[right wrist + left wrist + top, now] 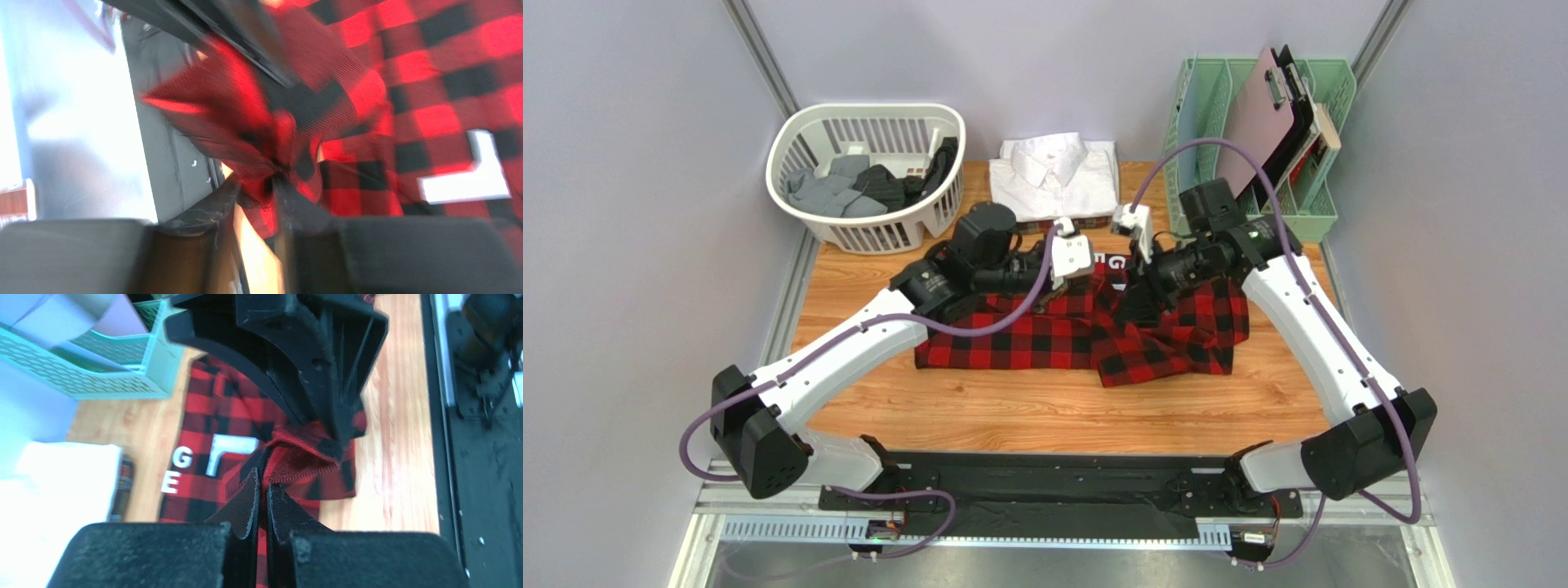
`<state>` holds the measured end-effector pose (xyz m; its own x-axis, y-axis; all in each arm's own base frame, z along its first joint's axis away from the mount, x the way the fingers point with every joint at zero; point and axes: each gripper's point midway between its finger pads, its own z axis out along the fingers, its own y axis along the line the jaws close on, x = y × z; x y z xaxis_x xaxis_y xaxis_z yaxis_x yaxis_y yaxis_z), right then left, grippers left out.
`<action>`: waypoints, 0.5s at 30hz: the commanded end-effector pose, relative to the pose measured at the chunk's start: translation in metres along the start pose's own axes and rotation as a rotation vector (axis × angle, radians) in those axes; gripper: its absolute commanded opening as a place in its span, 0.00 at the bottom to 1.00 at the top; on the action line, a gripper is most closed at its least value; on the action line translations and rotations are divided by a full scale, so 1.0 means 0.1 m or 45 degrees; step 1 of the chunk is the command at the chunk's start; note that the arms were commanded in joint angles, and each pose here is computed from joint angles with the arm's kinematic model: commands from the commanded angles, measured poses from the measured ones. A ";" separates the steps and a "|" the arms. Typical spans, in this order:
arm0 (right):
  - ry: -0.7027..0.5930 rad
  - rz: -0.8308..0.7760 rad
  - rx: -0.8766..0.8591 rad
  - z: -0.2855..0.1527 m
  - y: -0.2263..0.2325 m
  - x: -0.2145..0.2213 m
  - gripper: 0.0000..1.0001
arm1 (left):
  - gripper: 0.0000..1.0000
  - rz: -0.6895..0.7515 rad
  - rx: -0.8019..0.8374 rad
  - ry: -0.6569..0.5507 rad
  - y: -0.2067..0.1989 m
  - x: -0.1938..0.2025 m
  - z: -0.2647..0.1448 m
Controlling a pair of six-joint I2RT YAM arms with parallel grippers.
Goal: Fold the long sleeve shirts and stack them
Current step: Fold the shirt
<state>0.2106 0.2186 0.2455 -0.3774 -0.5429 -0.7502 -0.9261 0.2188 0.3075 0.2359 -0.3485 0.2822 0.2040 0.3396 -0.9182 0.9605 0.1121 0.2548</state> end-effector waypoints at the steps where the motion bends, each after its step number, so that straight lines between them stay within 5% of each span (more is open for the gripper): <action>1: -0.208 0.090 0.290 -0.56 -0.41 -0.36 0.46 | 0.00 -0.135 -0.166 0.020 0.52 -0.19 -0.06; 7: -0.402 0.324 0.600 -1.42 -0.97 -0.33 0.67 | 0.00 -0.141 -0.466 0.067 1.65 -0.26 0.04; 15: -0.361 0.493 0.644 -1.43 -1.05 0.20 0.64 | 0.00 0.017 -0.770 -0.060 2.78 -0.61 0.19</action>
<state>0.3180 0.0635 0.2998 -0.5635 -0.1398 -0.8142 -0.5950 0.7524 0.2827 0.4606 -0.3584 0.3596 0.1396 0.3475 -0.9272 0.7807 0.5373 0.3189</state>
